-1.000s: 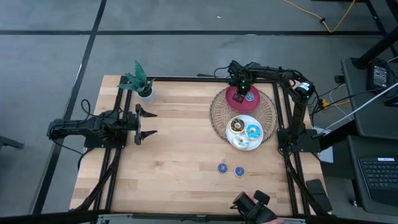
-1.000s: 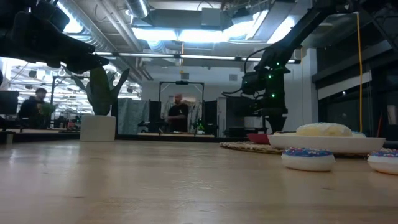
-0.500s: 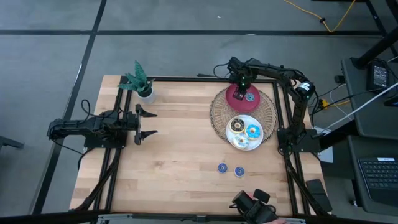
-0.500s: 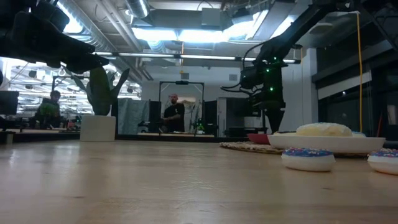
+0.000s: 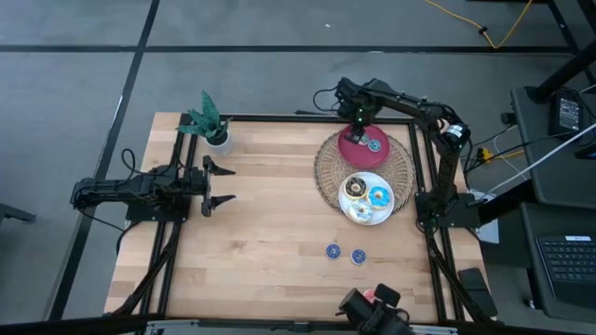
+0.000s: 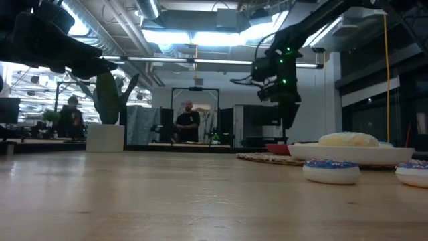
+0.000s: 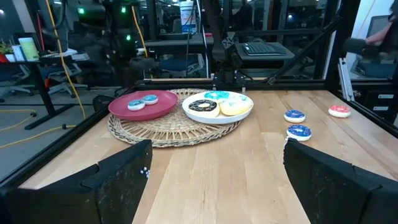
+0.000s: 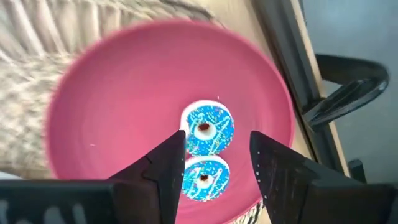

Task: Pick & Place donuts
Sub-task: Put the small pink donut on the red plate

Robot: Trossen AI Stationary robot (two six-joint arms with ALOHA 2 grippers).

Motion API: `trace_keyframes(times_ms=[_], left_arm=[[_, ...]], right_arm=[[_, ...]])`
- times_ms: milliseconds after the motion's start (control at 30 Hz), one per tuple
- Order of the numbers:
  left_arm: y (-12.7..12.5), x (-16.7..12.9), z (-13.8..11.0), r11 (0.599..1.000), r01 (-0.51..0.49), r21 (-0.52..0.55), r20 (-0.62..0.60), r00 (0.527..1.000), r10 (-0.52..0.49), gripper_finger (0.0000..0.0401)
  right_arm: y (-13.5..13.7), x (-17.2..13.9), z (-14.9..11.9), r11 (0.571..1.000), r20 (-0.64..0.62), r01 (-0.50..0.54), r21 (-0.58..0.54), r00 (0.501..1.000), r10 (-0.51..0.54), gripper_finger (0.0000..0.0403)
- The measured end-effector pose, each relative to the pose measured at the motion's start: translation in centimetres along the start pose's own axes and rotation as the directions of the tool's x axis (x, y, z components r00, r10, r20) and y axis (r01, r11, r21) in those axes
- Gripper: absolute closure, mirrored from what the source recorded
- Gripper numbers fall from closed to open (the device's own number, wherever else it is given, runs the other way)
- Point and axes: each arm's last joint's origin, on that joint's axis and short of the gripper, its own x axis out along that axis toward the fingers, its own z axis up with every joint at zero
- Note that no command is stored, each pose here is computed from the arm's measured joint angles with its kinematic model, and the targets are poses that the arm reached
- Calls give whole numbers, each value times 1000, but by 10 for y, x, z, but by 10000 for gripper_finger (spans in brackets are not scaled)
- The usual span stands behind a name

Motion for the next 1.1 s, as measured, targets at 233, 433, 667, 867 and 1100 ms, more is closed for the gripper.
trace_keyframes(times_ms=[233,433,667,867,1100], left_arm=[[0,0,0,1000,0,0,-1,1000,0,47],[0,0,0,1000,0,0,0,1000,0,48],[0,0,0,1000,0,0,0,1000,0,48],[0,0,0,1000,0,0,0,1000,0,48],[0,0,0,1000,0,0,-1,1000,0,47]], right_arm=[[23,-30,15,999,80,-35,13,996,34,210],[54,-52,26,998,149,-49,50,988,41,167],[102,-78,32,987,216,-139,81,969,119,152],[145,-94,29,971,242,-213,109,953,182,152],[191,-104,18,952,243,-260,164,946,217,152]])
